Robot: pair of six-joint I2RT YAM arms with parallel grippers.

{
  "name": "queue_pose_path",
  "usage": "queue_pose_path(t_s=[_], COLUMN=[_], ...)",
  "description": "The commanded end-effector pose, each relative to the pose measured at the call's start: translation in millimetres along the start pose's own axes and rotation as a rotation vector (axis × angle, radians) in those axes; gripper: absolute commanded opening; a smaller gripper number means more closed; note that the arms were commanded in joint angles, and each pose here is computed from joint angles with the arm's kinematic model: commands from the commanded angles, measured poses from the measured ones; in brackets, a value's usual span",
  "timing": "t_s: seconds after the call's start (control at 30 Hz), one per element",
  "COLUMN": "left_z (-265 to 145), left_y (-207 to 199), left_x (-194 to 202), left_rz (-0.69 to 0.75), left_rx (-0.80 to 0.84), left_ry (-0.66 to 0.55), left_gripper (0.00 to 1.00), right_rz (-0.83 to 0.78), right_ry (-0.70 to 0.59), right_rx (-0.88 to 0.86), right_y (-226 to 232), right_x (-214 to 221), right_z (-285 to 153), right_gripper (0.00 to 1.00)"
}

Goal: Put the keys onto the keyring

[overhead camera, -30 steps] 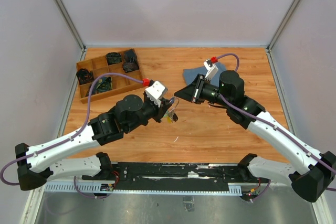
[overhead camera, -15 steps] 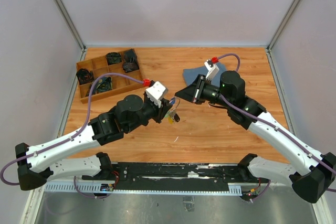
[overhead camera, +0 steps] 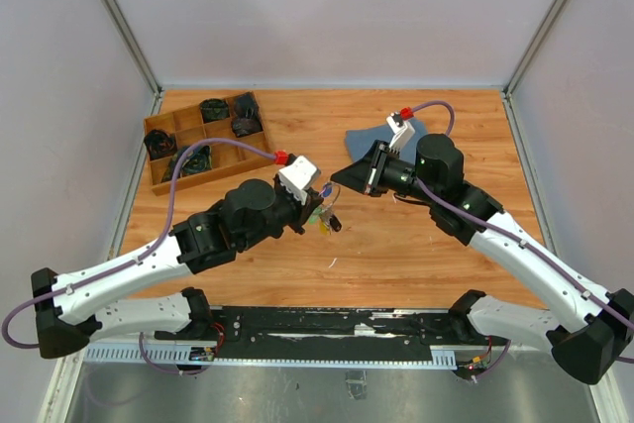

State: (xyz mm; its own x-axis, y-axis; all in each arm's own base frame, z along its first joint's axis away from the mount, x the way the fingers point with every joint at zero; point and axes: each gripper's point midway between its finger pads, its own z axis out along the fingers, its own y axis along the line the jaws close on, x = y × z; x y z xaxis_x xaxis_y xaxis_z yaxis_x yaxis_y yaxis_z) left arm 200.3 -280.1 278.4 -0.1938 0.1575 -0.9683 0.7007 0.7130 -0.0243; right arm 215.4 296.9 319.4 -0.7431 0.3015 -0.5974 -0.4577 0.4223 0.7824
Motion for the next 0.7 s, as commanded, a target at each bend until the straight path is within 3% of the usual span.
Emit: queue_pose_path(t_s=[0.0,0.07,0.17,0.4,0.67], left_z=[2,2,3,16,23], left_y=[3,3,5,24,51], left_x=[-3,-2,4,30,30], left_rz=[0.01,0.018,0.036,0.014,0.004], left_rx=[-0.018,-0.017,-0.027,-0.062,-0.156], left_ry=[0.002,0.015,0.06,0.223,0.245], left_gripper=[0.01,0.01,0.01,0.0,0.0], right_rz=[-0.085,-0.168,-0.31,-0.462,-0.511], right_ry=[-0.064,-0.095,-0.149,-0.221,-0.208], right_rx=[-0.018,0.076,0.277,0.525,0.581], right_y=[12,-5,-38,-74,-89], right_x=[-11,-18,-33,-53,-50], right_z=[-8,-13,-31,-71,-77], right_gripper=[0.13,0.33,0.48,0.6,0.74])
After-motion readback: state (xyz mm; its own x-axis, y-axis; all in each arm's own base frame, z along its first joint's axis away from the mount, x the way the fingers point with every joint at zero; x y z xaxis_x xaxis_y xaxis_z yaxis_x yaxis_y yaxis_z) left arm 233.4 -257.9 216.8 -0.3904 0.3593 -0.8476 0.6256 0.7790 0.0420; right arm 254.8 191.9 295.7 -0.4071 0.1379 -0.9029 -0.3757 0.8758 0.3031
